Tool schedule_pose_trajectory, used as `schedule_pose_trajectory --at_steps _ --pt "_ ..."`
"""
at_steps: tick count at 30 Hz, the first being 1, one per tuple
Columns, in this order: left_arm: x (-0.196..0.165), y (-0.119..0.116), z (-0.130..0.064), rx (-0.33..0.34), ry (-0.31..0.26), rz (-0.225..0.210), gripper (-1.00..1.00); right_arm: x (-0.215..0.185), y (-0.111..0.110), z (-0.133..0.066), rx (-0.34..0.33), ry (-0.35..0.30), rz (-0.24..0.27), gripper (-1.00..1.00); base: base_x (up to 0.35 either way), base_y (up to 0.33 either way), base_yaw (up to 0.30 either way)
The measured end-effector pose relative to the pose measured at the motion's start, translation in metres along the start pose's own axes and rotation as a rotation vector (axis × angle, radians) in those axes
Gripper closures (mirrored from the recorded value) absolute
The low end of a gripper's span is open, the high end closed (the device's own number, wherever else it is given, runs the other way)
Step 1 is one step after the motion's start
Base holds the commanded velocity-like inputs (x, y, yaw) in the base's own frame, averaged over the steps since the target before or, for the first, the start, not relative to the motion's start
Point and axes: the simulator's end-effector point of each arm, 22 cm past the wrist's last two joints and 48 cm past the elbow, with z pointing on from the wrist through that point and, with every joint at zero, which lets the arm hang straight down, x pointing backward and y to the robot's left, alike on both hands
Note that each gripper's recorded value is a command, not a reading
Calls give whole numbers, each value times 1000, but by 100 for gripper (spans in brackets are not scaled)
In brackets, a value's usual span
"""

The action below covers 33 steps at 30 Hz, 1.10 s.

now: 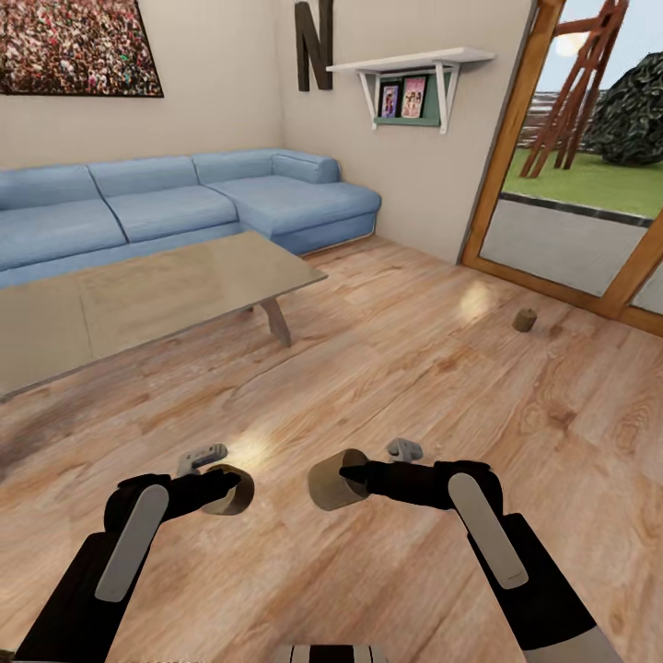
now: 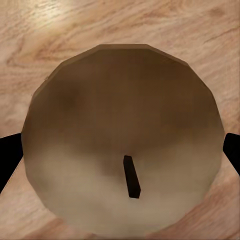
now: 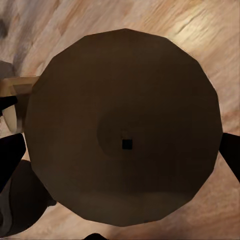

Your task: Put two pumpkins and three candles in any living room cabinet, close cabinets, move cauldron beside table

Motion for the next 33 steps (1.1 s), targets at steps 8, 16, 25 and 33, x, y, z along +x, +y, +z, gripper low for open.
schedule_pose_trajectory --at_steps 8,16,25,33 --pt "-7 -10 -13 13 -25 21 100 -8 11 -11 -6 -24 -19 100 -250 0 292" --pt "-13 -25 -26 33 -48 49 100 -15 22 -22 -14 -46 -37 100 -326 0 260" --pt "-23 -31 -42 46 -82 55 100 -24 35 -36 -21 -74 -60 100 -305 0 36" --pt "-34 -36 -57 53 -106 58 100 -32 46 -47 -24 -91 -76 100 -40 0 245"
